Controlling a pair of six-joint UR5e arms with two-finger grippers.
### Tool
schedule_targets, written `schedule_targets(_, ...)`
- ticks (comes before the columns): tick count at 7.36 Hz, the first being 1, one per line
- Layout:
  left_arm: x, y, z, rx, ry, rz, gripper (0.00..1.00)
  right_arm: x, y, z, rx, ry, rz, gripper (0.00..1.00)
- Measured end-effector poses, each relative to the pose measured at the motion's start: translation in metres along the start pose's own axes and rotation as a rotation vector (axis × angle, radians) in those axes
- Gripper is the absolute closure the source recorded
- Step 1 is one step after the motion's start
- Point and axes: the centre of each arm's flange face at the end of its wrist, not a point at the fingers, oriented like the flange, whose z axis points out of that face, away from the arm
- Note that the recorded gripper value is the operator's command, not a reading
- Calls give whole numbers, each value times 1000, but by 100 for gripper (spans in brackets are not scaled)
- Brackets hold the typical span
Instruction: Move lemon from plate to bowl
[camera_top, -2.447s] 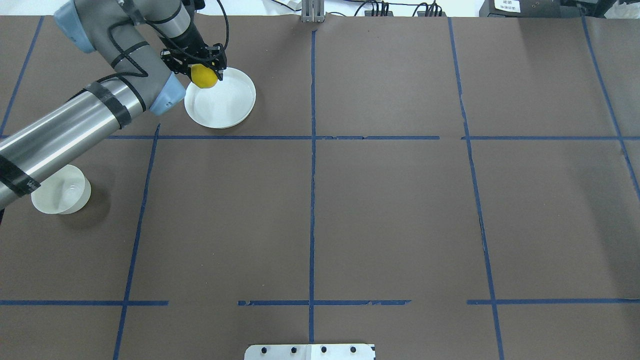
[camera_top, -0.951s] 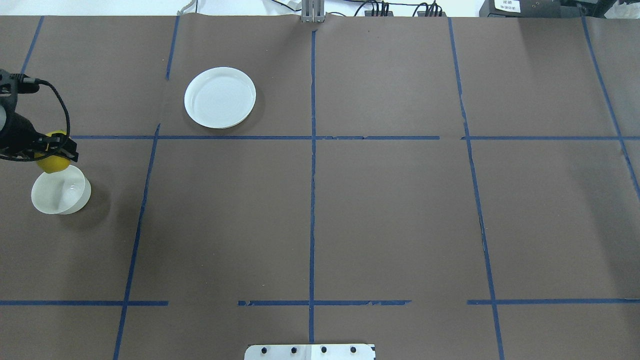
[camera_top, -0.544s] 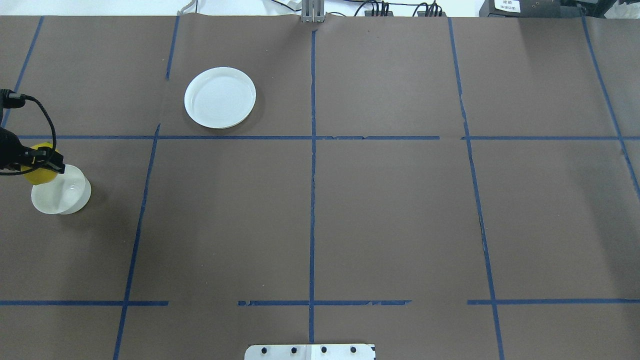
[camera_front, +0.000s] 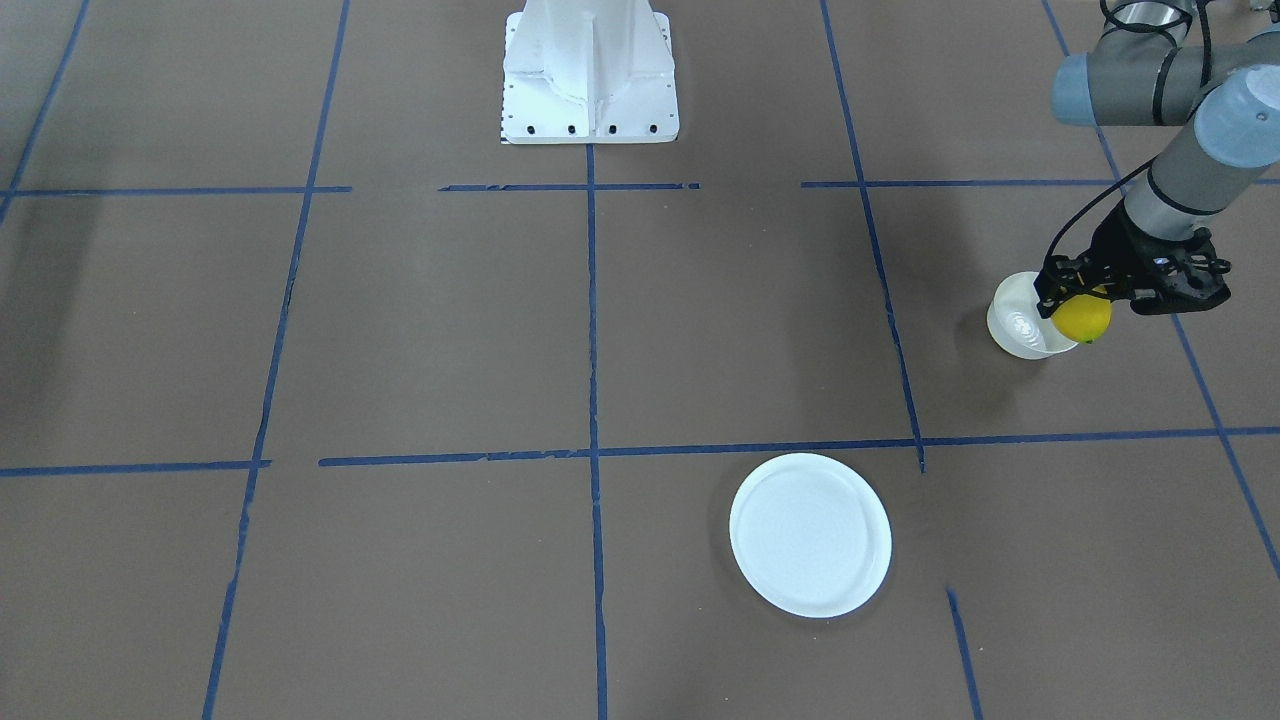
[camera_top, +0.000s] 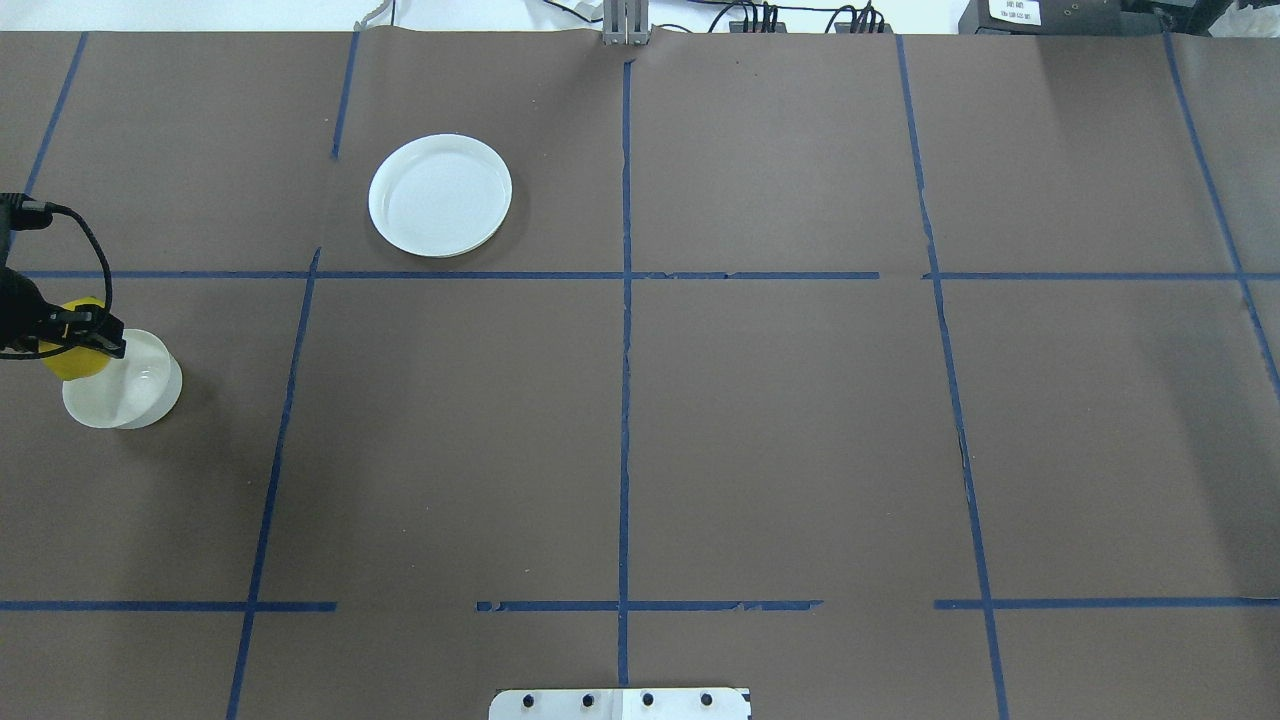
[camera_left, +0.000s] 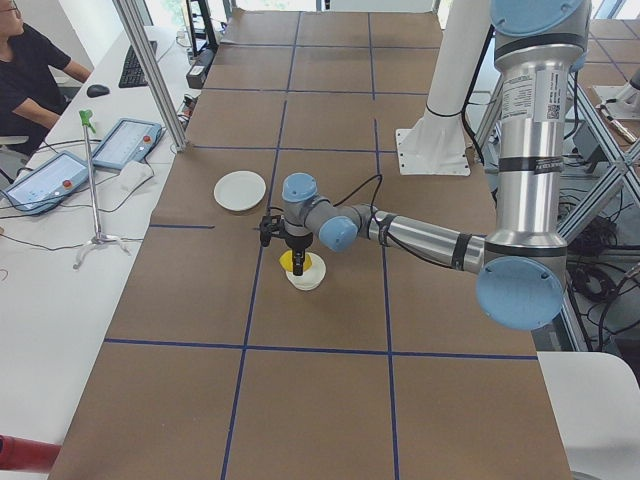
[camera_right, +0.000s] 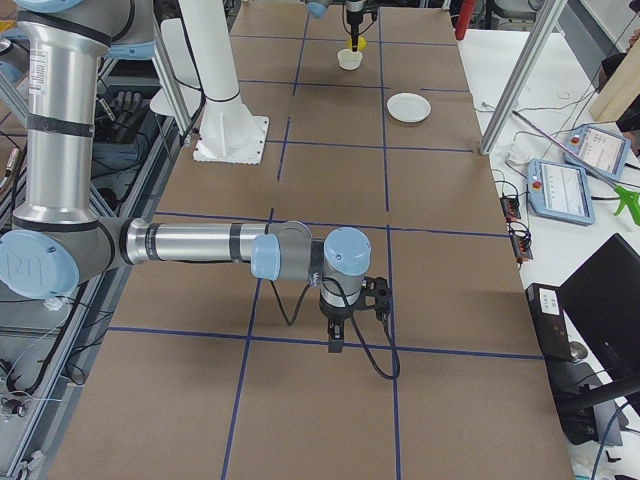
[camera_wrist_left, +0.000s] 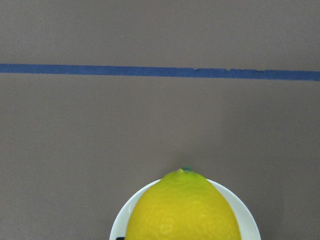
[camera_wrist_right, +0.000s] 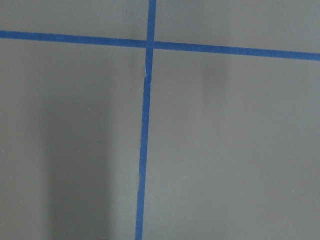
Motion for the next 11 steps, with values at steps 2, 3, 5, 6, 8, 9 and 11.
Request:
schedule_targets(2, 0, 2, 7, -13, -4, 0, 94, 0, 0, 0, 0, 0, 0, 0)
schedule_targets(3, 3, 4, 9, -21, -3, 3, 24, 0, 0, 0, 0, 0, 0, 0)
schedule_targets(5, 6, 4, 10, -30, 0, 4, 0, 0, 0, 0, 0, 0, 0, 0)
schedule_targets(6, 7, 4, 10, -31, 2, 5, 0, 0, 0, 0, 0, 0, 0, 0)
schedule_targets(8, 13, 5, 2, -24, 13, 15, 0, 0, 0, 0, 0, 0, 0, 0)
schedule_targets(9, 22, 6, -9, -31, 25, 32, 0, 0, 0, 0, 0, 0, 0, 0)
schedule_targets(11, 54, -21, -42, -70, 4, 158, 0, 0, 0, 0, 0, 0, 0, 0)
